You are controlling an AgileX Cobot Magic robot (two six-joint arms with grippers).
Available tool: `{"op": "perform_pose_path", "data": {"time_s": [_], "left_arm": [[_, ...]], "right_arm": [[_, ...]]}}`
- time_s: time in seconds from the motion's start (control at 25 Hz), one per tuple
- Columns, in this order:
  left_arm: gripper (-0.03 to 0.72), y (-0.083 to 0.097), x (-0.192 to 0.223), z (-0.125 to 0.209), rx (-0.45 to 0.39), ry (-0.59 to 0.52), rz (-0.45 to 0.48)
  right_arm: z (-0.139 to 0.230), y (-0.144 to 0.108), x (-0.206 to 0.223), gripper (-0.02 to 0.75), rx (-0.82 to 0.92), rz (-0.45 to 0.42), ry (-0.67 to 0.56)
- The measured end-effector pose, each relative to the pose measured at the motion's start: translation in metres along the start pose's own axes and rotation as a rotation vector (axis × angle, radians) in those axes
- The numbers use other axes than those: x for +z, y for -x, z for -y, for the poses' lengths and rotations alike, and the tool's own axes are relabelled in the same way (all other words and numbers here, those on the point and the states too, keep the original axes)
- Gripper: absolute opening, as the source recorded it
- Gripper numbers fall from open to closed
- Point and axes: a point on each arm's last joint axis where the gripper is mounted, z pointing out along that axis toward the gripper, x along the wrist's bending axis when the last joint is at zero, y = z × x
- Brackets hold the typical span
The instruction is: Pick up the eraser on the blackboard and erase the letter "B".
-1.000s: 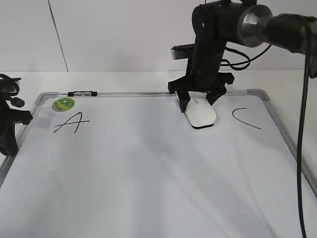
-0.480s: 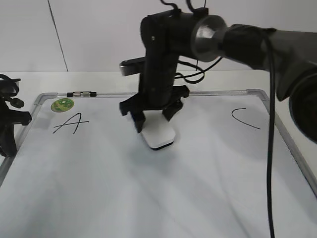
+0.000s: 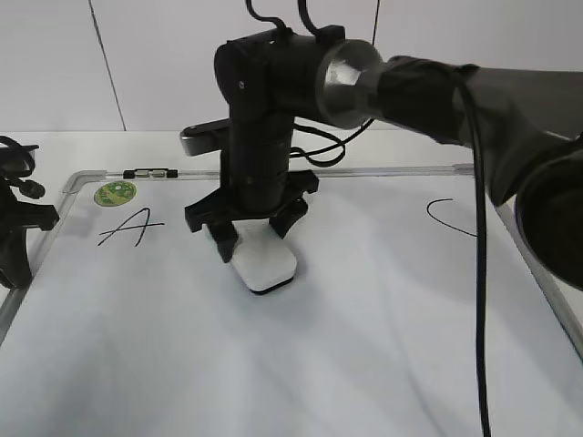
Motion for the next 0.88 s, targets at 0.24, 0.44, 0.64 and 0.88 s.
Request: {"op": "perform_pose_path", "data": {"time_s": [0.24,0.44,0.64,0.88], "left_arm": [[0.015,0.001,0.0,0.0,-0.006,-0.001,0.011],[0.015,0.002,0.0,0.0,-0.014,0.0,0.024],[0.015,0.003,0.001,0.0,-0.016,-0.005,0.029],[0.015,0.003,0.001,0.001,-0.016,-0.011,0.03]], "right_arm": [[-0.007,0.074,-0.002,0.568,0.132,0.066,0.01],[-0.006,0.126,-0.005,0.568,0.241,0.077,0.015],[-0.007,0.13,-0.008,0.567,0.253,0.036,0.022],[-0.007,0.127,-0.035,0.567,0.223,-0.028,0.066]]}}
